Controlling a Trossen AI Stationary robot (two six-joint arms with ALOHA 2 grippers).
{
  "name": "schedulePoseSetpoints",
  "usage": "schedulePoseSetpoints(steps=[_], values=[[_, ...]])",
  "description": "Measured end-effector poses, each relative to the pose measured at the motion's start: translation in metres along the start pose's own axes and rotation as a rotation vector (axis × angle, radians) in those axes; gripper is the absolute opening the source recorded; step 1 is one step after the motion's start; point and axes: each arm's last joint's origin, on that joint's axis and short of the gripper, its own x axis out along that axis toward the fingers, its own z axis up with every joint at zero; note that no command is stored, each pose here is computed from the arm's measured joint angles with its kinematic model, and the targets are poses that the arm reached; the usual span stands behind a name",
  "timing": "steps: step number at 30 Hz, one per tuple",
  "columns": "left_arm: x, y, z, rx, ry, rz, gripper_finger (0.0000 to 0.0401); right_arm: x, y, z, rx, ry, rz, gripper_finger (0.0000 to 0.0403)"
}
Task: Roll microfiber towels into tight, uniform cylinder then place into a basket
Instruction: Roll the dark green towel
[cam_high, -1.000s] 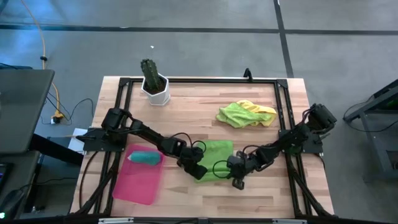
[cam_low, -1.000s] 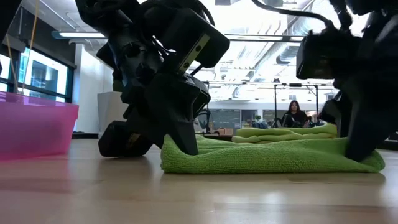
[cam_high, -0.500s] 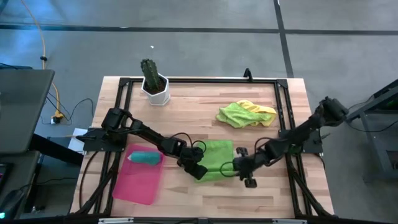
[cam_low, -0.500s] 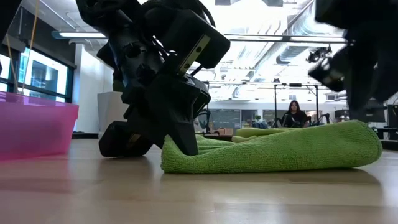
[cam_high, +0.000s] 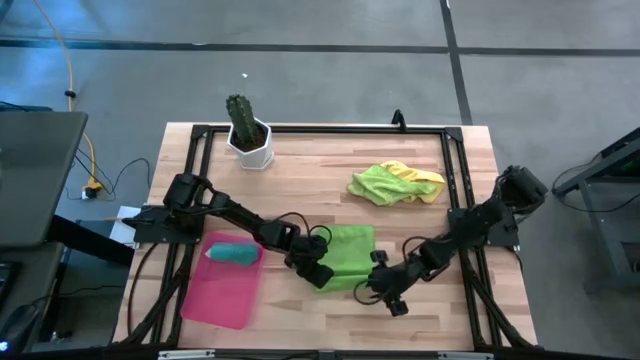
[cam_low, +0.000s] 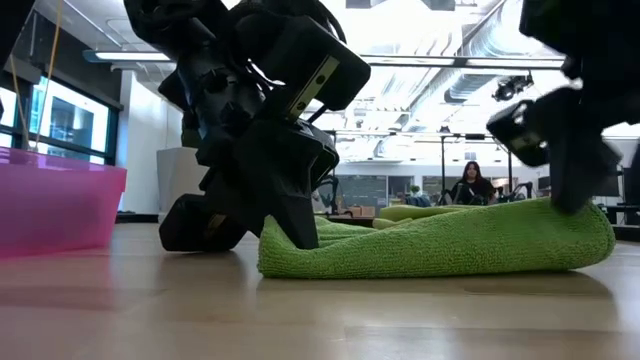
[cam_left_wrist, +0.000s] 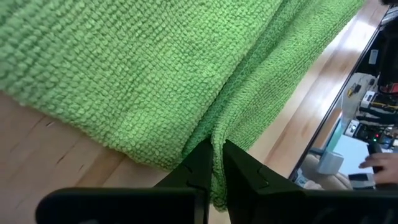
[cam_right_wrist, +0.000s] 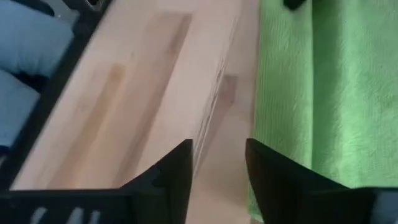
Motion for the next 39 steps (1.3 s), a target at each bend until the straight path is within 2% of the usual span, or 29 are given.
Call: schedulePoseSetpoints(steps=[6,13,22,29,39], values=[[0.0,0.0,0.0,0.001,0.008,-0.004,0.0021,0.007,-0.003,-0.004,-0.136,0.016,-0.06,0.0188],[0.0,0.0,0.0,0.009,0.015,-0.008,0.0021,0.004,0.006,-0.003,-0.281,-0.02,-0.085,0.0188],[0.0,0.0,-0.001,0.02,0.015,-0.009,0.0021,0.003,0.004,-0.003,-0.274,-0.031,-0.177,0.0188],[0.0,0.0,-0.001,0.027,0.016,-0.009,0.0021,0.005,0.002,-0.008,-0.169,0.012,-0.183,0.0188],[0.0,-0.001,-0.001,0.028,0.015,-0.01,0.0021,0.025,0.0,-0.021,-0.083,0.072,-0.213,0.0188]])
